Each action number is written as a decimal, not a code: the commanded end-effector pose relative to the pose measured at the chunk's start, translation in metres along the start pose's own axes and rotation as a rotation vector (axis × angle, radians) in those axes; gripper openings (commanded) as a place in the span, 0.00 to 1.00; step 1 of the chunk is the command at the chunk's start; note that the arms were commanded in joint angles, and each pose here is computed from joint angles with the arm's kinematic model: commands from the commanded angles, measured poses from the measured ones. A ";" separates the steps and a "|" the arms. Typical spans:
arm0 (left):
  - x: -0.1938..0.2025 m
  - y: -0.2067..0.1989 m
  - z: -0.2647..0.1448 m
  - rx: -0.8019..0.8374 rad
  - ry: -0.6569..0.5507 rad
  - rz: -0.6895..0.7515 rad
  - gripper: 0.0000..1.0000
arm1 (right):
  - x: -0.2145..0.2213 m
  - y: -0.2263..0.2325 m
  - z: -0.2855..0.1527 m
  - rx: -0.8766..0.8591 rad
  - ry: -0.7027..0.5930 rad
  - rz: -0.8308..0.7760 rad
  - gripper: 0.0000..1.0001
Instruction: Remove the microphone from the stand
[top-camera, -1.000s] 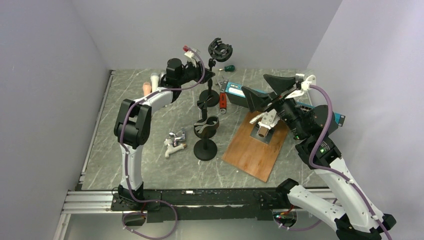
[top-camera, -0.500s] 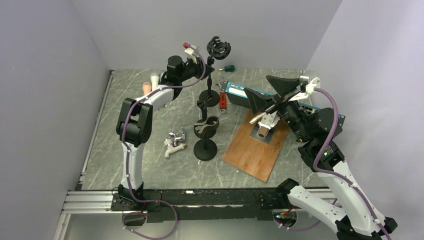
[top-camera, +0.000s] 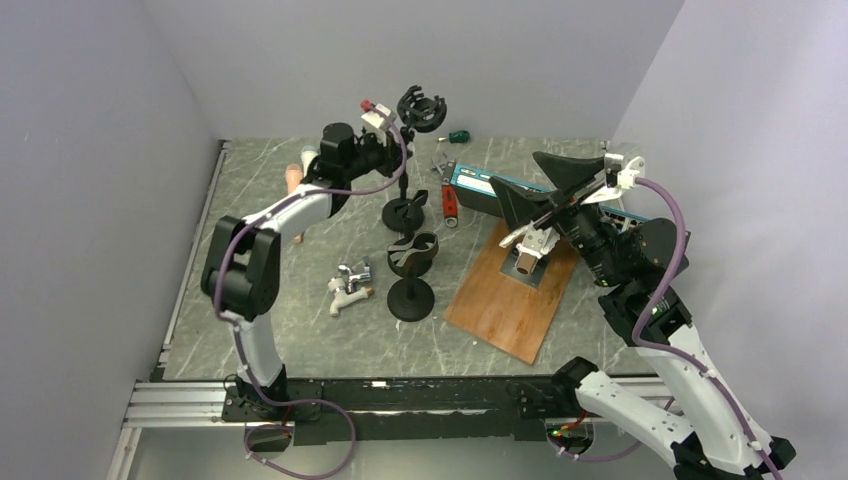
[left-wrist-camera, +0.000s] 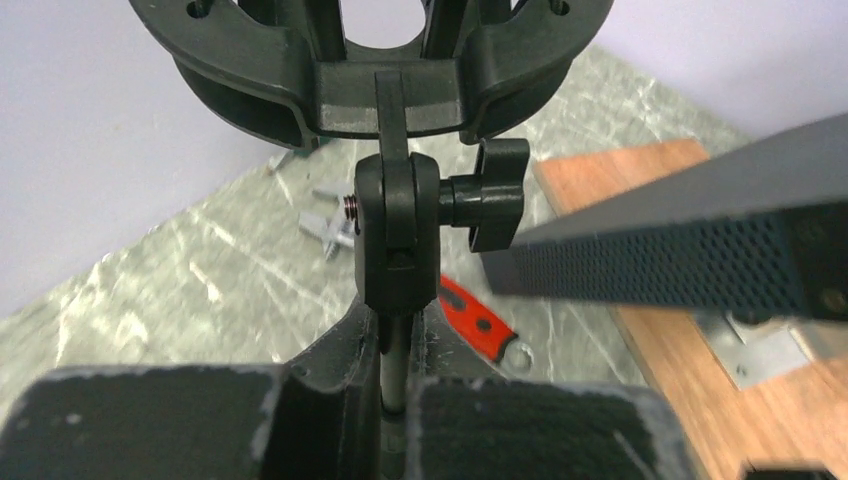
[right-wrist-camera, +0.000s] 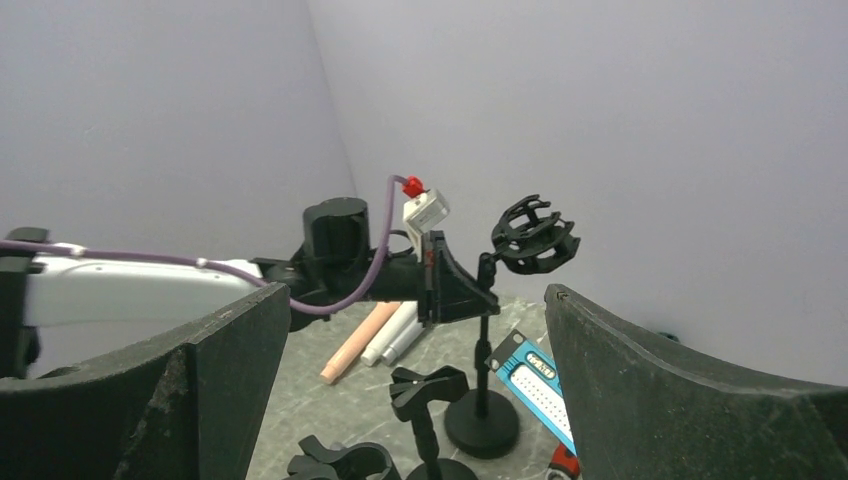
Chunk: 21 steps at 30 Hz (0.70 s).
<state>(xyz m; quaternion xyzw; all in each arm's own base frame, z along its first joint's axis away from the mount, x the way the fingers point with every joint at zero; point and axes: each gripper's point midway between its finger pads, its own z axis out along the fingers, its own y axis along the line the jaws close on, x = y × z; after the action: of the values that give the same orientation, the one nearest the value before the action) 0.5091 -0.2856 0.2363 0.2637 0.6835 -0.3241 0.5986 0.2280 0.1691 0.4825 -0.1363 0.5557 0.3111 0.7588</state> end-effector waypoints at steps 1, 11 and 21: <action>-0.039 -0.001 -0.046 -0.115 -0.029 0.199 0.00 | 0.000 0.007 0.009 -0.038 -0.010 0.027 1.00; -0.028 0.022 -0.119 -0.311 -0.058 0.153 0.00 | 0.012 0.014 0.022 -0.079 0.014 0.071 1.00; -0.004 0.029 -0.148 -0.424 -0.073 -0.014 0.32 | 0.019 0.027 0.031 -0.141 0.032 0.142 1.00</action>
<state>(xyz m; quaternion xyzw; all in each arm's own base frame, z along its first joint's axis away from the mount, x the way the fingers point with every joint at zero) 0.4374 -0.1660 0.2287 0.1652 0.7201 -0.1861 0.6477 0.2464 0.2077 0.4596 -0.1525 0.5827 0.3672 0.7088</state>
